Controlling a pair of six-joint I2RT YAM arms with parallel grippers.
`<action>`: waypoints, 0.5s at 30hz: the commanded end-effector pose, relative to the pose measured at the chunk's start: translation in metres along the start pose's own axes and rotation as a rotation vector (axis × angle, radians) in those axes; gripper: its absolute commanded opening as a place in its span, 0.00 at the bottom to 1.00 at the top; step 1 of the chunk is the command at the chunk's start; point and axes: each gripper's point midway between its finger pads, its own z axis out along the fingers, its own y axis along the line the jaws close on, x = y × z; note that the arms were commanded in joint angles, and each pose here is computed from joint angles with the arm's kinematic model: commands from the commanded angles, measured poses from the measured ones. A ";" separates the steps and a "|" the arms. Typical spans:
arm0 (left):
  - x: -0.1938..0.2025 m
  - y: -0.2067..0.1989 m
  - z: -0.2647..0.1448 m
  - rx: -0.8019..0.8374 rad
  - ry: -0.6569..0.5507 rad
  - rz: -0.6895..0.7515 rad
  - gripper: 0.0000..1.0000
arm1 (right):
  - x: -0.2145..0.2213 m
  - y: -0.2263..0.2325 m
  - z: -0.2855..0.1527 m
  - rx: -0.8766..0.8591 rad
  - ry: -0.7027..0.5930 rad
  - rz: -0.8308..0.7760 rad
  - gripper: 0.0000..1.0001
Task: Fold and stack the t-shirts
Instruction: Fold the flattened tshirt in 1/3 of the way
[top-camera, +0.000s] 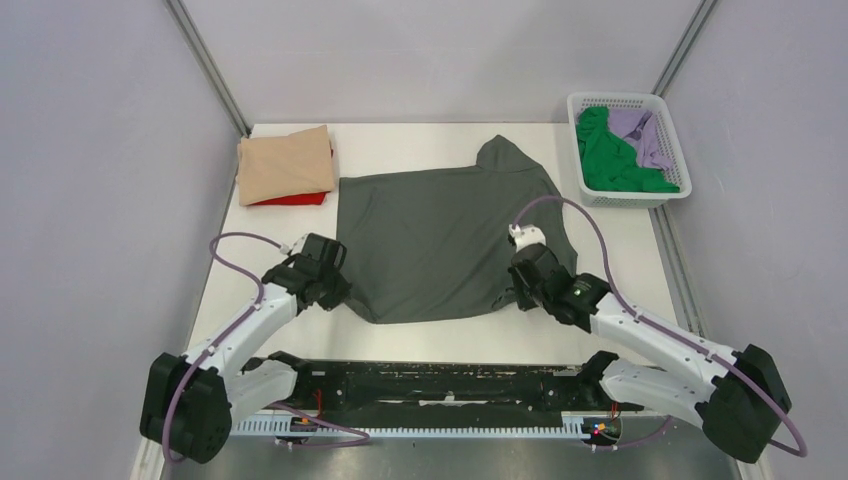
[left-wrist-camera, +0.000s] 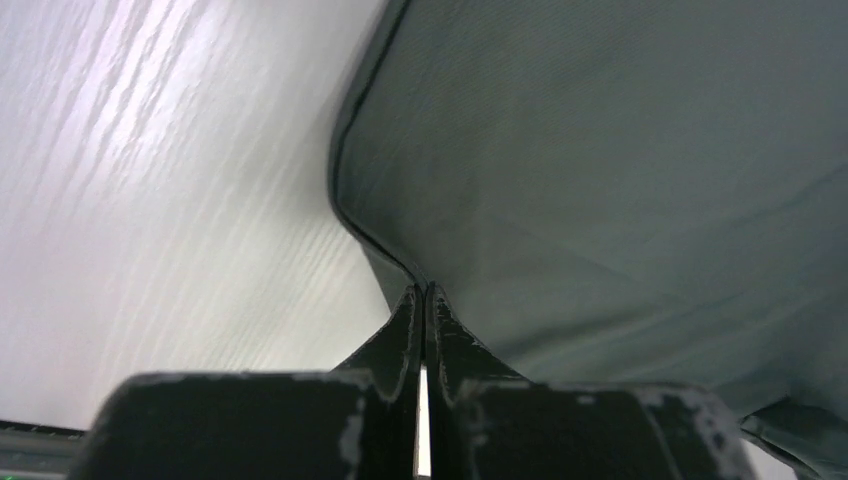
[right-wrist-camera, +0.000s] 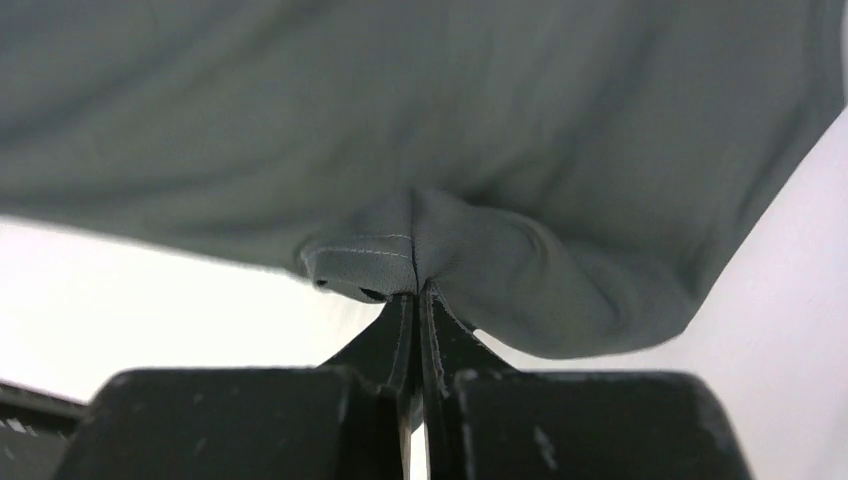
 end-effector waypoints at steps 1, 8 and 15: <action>-0.038 -0.041 -0.007 0.099 -0.097 0.033 0.02 | -0.099 -0.007 -0.012 0.089 -0.274 0.029 0.00; -0.077 -0.042 -0.008 0.047 -0.164 0.020 0.02 | -0.139 -0.027 -0.001 0.155 -0.301 0.045 0.00; -0.104 -0.049 -0.001 0.032 -0.191 -0.007 0.02 | -0.167 -0.052 0.013 0.181 -0.294 0.040 0.00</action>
